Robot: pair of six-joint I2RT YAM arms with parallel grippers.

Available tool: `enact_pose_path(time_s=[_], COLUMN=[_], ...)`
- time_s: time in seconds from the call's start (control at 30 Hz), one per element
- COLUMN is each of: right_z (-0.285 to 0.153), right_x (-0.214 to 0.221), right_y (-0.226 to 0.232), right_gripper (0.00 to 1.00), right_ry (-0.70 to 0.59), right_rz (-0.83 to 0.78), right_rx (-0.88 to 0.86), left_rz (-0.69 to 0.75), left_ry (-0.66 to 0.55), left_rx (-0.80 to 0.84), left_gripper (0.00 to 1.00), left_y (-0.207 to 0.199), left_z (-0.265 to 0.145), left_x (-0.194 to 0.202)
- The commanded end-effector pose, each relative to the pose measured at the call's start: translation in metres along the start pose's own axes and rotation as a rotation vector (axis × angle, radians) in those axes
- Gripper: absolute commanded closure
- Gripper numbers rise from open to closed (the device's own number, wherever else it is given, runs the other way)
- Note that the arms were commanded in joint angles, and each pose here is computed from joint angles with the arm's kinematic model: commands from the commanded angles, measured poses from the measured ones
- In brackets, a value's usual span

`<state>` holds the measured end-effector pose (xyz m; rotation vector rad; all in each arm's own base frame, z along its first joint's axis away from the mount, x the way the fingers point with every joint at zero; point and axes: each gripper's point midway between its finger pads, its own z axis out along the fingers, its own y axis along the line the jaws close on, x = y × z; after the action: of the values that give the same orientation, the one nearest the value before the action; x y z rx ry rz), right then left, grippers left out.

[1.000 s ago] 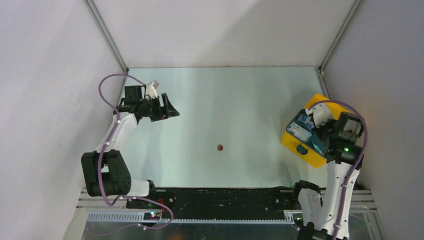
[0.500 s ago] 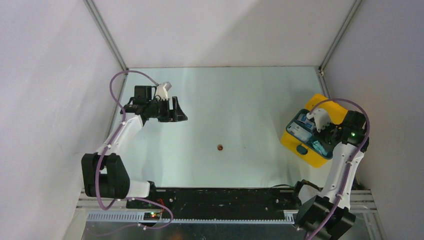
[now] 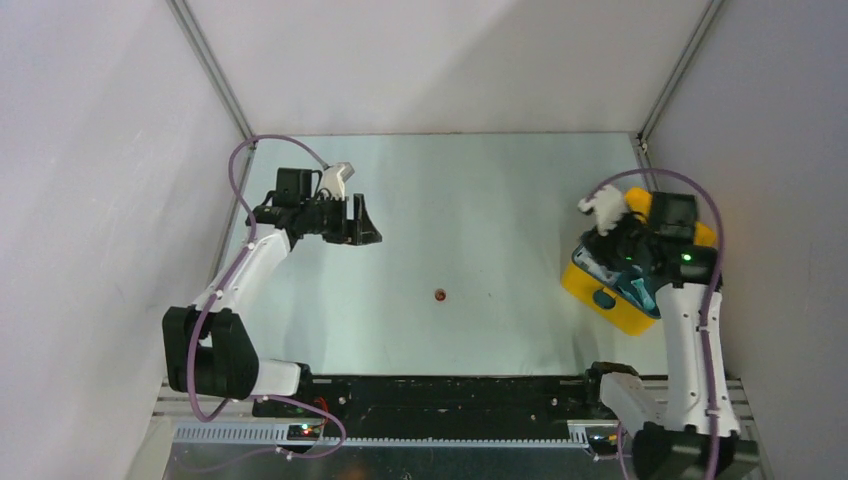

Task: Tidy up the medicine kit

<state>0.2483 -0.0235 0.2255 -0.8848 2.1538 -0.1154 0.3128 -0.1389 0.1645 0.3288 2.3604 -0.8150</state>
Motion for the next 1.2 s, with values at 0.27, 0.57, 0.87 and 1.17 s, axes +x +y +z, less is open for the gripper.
enact_pose_path(time_s=[0.27, 0.57, 0.87, 1.17], right_z=[0.092, 0.145, 0.204, 0.214], right_x=[-0.118, -0.115, -0.126, -0.122], right_y=[0.184, 0.290, 0.303, 0.323], right_gripper=[0.39, 0.43, 0.40, 0.44], right_ry=[-0.121, -0.070, 0.028, 0.065], right_rz=[-0.187, -0.514, -0.516, -0.547], right_rx=[-0.558, -0.667, -0.512, -0.561], left_rz=[0.171, 0.173, 0.168, 0.139], left_ry=[-0.038, -0.018, -0.010, -0.016], left_rx=[-0.077, -0.091, -0.181, -0.217], left_gripper=[0.21, 0.21, 0.21, 0.21], left_y=[-0.002, 0.001, 0.020, 0.030], left_z=[-0.021, -0.022, -0.022, -0.026], left_x=[-0.006, 0.003, 0.002, 0.000])
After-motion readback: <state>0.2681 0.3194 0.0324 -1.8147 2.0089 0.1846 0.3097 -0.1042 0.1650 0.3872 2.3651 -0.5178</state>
